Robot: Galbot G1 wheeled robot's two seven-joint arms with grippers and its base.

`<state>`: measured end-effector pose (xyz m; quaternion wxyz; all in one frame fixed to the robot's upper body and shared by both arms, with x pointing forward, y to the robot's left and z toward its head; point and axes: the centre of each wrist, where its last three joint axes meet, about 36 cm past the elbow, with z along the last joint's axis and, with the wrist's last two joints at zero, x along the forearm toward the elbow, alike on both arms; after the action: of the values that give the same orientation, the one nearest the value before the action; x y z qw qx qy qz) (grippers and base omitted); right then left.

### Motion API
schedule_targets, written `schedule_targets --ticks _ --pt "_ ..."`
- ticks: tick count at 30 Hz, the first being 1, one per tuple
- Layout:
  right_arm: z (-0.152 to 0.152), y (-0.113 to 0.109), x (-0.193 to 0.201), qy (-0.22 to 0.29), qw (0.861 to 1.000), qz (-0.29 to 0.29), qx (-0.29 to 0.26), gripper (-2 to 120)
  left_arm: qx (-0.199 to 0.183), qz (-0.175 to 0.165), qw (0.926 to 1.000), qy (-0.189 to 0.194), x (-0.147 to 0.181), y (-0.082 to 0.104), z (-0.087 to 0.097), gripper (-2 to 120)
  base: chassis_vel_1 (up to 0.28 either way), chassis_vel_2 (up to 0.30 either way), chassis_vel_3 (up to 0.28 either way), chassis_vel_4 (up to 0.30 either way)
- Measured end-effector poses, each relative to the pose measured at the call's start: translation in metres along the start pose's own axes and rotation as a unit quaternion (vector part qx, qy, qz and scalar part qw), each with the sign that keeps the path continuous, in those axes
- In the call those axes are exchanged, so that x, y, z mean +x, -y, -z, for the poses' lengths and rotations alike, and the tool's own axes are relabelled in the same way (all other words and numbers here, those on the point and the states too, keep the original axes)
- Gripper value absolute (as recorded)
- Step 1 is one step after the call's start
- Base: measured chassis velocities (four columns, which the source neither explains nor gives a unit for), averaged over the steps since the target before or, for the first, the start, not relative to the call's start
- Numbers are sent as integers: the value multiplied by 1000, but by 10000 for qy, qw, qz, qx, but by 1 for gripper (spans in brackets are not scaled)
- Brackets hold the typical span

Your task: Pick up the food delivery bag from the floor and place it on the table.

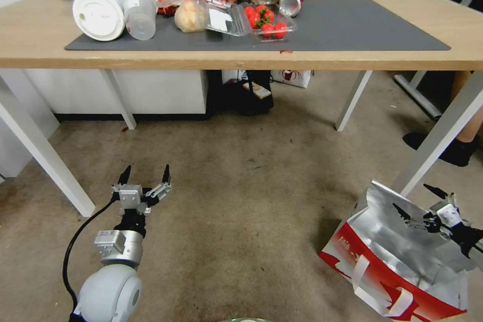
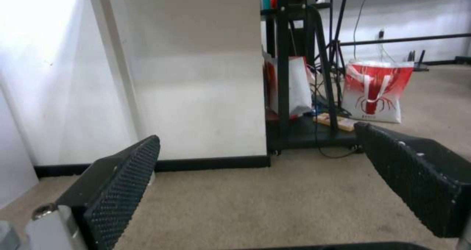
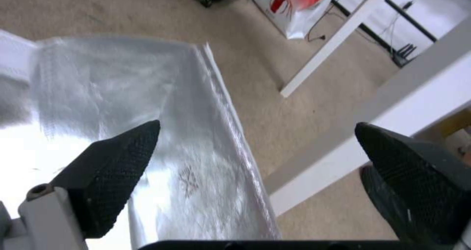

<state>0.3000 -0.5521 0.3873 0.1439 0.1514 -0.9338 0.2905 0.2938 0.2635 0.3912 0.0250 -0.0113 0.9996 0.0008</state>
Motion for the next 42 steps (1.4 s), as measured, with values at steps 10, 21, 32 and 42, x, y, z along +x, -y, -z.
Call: schedule_targets --ticks 10,21,32,42 --pt "-25 9 -2 -221 9997 28 -134 100 -2 24 10000 18 1 1 2 99 0 0 0 0" --pt "-35 11 0 -299 9992 67 -253 96 -10 61 10000 26 1 3 1 99 0 0 0 0" --pt "-54 9 5 -423 9982 126 -414 49 -19 71 10000 29 1 5 1 99 0 0 0 0" --pt "-57 4 5 -401 9978 154 -497 16 -26 64 10000 38 0 6 1 99 0 0 0 0"
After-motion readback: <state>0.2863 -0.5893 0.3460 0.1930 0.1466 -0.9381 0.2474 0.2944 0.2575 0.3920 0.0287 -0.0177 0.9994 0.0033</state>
